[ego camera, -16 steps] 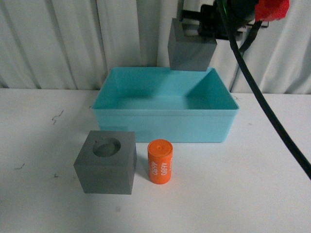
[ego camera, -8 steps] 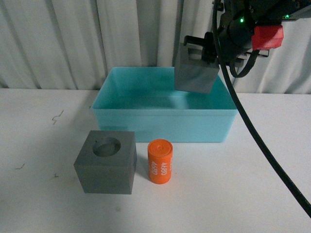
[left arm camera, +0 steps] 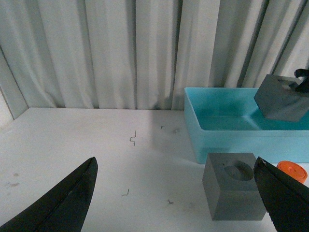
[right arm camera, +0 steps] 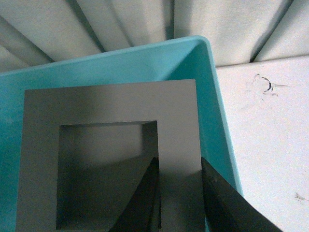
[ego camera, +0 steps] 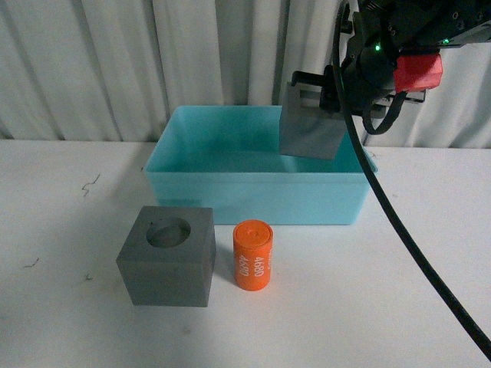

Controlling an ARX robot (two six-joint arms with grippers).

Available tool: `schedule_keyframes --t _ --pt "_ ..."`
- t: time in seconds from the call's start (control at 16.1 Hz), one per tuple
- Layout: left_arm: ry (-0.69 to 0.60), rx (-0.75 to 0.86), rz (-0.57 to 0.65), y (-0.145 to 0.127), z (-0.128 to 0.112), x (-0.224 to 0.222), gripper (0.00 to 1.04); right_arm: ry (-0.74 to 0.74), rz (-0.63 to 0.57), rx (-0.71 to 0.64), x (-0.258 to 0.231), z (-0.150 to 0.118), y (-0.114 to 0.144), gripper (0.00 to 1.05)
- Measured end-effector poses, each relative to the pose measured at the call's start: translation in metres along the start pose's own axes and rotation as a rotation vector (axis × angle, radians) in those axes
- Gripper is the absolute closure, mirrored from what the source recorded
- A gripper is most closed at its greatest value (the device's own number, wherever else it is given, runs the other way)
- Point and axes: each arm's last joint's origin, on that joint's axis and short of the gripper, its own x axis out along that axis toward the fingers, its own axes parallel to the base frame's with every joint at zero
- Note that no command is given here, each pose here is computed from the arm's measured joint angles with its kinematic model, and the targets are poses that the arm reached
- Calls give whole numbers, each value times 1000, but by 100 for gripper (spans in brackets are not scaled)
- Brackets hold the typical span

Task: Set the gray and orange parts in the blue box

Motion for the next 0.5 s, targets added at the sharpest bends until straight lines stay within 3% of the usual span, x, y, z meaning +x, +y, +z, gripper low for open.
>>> schedule_keyframes --t 0.44,0.5 --pt "0 0 0 0 0 0 7 -113 -55 -20 -11 11 -9 5" --pt "0 0 0 0 0 0 7 -169 -73 -31 -28 18 -11 7"
